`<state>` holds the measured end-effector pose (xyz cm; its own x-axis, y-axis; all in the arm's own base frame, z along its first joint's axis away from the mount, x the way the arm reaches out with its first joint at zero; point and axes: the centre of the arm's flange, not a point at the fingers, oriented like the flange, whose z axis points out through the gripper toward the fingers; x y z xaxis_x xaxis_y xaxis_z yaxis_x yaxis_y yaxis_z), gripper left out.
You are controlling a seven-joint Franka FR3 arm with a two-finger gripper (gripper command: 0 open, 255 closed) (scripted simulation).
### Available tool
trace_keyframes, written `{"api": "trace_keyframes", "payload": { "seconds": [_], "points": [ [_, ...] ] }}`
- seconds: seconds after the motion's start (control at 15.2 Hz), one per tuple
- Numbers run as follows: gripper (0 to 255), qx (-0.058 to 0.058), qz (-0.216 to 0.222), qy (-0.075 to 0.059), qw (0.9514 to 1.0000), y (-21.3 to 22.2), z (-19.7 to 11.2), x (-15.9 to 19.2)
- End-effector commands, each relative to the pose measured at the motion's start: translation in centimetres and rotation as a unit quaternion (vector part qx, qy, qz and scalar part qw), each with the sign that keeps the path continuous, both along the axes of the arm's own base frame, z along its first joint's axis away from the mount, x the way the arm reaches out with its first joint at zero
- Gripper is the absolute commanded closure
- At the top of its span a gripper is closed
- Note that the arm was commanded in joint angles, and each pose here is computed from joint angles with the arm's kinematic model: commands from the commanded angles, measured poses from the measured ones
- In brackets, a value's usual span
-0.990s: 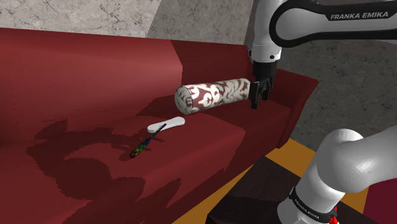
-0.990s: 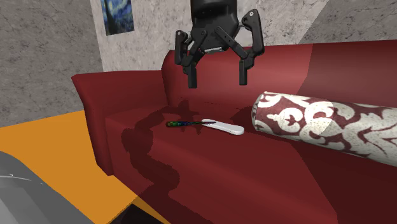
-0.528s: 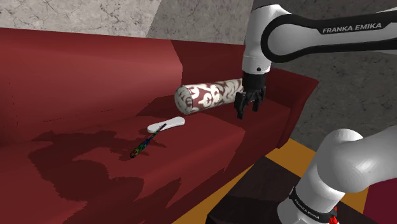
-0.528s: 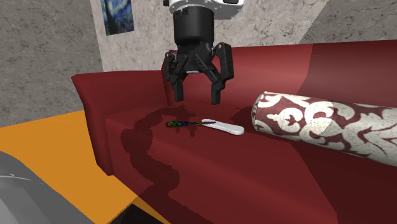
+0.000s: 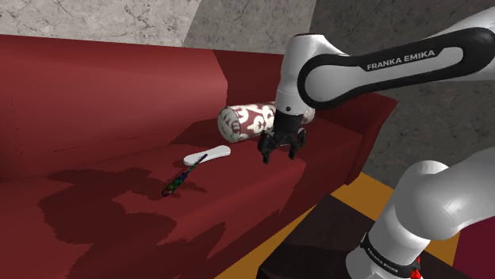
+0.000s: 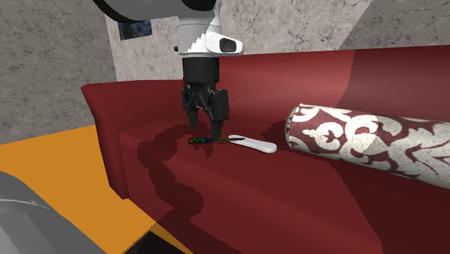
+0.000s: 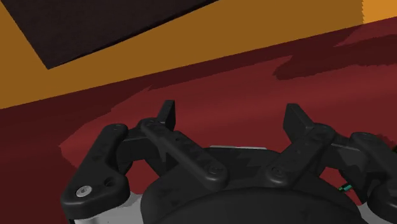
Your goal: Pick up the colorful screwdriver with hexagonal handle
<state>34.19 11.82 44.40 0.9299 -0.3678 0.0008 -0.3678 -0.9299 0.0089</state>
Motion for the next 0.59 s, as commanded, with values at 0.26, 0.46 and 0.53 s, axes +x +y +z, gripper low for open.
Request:
{"api": "trace_keyframes", "payload": {
  "seconds": [0.26,0.46,0.53],
  "points": [
    [0,0.024,-0.094,-0.041,0.9944,4.5,-3.7,3.6],
    [0,0.035,-0.140,-0.060,0.9877,6.5,-5.4,5.8],
    [0,0.039,-0.155,-0.066,0.9849,7.1,-5.9,6.6]
  ]
}}
